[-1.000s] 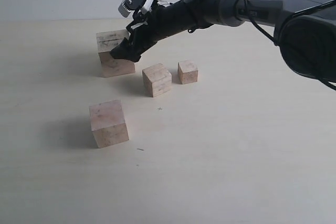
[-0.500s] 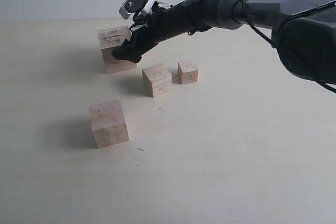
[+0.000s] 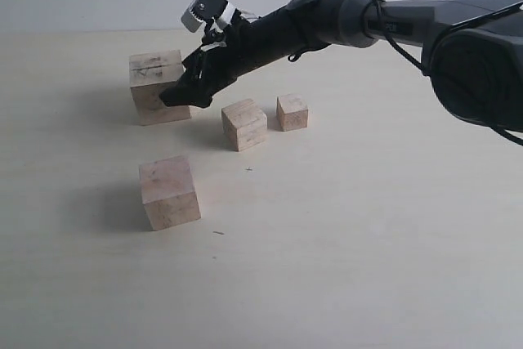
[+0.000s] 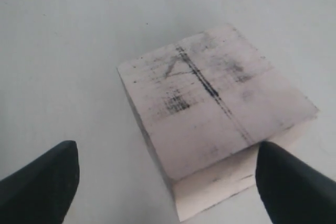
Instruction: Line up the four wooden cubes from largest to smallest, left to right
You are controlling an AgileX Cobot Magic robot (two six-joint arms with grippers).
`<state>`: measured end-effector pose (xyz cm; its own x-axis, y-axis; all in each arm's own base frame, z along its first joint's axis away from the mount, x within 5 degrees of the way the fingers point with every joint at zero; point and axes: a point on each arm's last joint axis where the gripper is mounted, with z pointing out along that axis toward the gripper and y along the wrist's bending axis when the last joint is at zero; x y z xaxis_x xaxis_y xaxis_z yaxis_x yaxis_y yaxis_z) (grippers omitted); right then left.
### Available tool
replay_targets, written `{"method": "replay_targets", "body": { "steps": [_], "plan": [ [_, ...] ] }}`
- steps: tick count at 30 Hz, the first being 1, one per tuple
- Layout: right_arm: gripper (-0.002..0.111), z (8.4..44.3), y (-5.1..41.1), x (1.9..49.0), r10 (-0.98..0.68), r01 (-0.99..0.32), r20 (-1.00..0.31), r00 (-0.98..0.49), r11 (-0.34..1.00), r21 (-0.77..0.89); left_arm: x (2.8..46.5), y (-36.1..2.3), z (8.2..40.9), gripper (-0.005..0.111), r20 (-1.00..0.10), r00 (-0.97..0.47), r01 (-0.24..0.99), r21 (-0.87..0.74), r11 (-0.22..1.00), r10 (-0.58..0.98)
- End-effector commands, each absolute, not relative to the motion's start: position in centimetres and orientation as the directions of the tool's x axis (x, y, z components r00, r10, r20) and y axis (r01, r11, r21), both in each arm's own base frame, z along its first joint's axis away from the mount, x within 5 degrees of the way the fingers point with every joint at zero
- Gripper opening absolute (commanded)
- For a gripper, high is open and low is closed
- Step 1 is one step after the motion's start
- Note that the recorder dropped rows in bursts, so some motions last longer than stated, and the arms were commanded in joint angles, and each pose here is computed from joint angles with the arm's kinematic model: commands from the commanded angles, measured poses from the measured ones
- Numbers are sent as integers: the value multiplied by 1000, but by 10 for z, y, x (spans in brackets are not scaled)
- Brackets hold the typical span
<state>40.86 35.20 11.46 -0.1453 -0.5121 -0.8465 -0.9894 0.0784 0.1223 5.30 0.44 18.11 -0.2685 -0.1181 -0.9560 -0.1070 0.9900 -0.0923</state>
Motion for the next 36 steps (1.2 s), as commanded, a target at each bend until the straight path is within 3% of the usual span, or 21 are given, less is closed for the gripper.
{"method": "replay_targets", "body": {
  "steps": [1, 20, 25, 31, 36],
  "plan": [
    [85, 117, 357, 402, -495, -988, -856, -149, 34, 153, 53, 5, 181, 0, -960, -253, -108, -93, 990, -117],
    [84, 119, 372, 372, -570, -973, -814, -107, -110, 204, 53, 5, 181, 0, -960, -253, -108, -93, 990, -117],
    [84, 133, 366, 379, -643, -993, -765, -50, -52, 108, 53, 5, 181, 0, -960, -253, -108, -93, 990, -117],
    [84, 162, 366, 392, -606, -997, -795, 1, 61, -48, 53, 5, 181, 0, -960, -253, -108, -93, 990, -117],
    [84, 169, 372, 399, -499, -985, -862, -88, 170, 2, 53, 5, 181, 0, -960, -253, -108, -93, 990, -117]
  ]
}}
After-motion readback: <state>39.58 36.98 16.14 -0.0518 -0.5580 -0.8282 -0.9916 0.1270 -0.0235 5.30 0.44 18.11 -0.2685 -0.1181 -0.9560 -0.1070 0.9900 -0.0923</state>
